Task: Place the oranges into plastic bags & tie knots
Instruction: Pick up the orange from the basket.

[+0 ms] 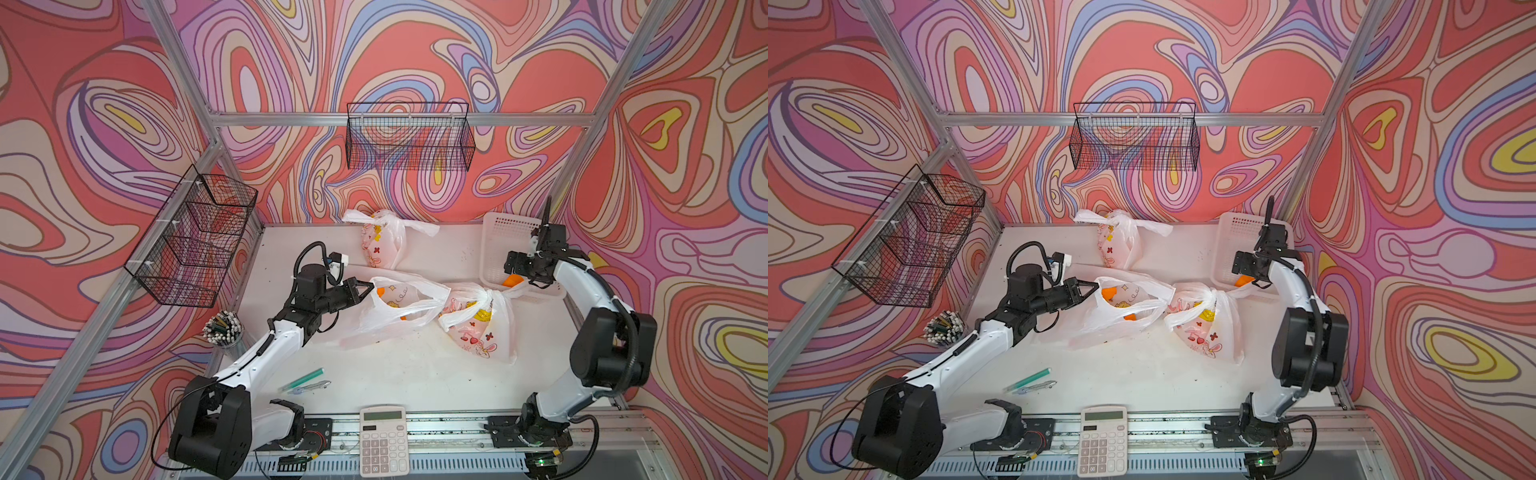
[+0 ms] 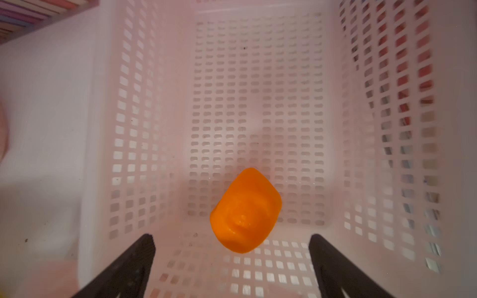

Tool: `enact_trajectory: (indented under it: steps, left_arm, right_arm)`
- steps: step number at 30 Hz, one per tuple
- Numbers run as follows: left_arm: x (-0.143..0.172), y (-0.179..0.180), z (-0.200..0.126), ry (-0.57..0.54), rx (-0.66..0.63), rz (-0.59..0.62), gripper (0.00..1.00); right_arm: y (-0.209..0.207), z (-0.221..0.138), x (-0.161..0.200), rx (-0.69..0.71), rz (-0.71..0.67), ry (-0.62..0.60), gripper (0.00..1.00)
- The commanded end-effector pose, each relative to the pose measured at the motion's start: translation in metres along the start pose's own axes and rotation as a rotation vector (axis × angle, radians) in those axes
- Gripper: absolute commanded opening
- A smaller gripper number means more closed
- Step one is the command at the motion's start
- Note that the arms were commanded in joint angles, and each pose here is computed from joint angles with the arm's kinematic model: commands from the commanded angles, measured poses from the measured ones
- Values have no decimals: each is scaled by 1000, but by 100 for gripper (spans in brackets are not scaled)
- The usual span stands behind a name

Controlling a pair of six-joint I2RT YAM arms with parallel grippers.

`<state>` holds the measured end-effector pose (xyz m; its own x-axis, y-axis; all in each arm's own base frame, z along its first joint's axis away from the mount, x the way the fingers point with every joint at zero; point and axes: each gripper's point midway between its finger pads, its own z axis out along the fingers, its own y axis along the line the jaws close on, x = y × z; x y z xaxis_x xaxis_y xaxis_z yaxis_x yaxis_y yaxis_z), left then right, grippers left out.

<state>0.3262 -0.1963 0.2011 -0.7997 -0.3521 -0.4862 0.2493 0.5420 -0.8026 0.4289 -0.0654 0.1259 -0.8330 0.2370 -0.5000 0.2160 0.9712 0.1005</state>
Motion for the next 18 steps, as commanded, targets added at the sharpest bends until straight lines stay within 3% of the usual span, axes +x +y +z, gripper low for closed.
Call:
enact_trajectory:
  steps: [1,10,18]
  left_arm:
    - [-6,-8,-6,-14,4,30,0]
    - [-8,-9,-9,-21,-7,30,0]
    - [-9,-10,-10,-20,-11,35,0]
  right_arm:
    - [-8,18,-6,14,-23,40,98]
    - [-29,65,13,67,-33,183,96]
    - [-59,80,32,128,8,244,85]
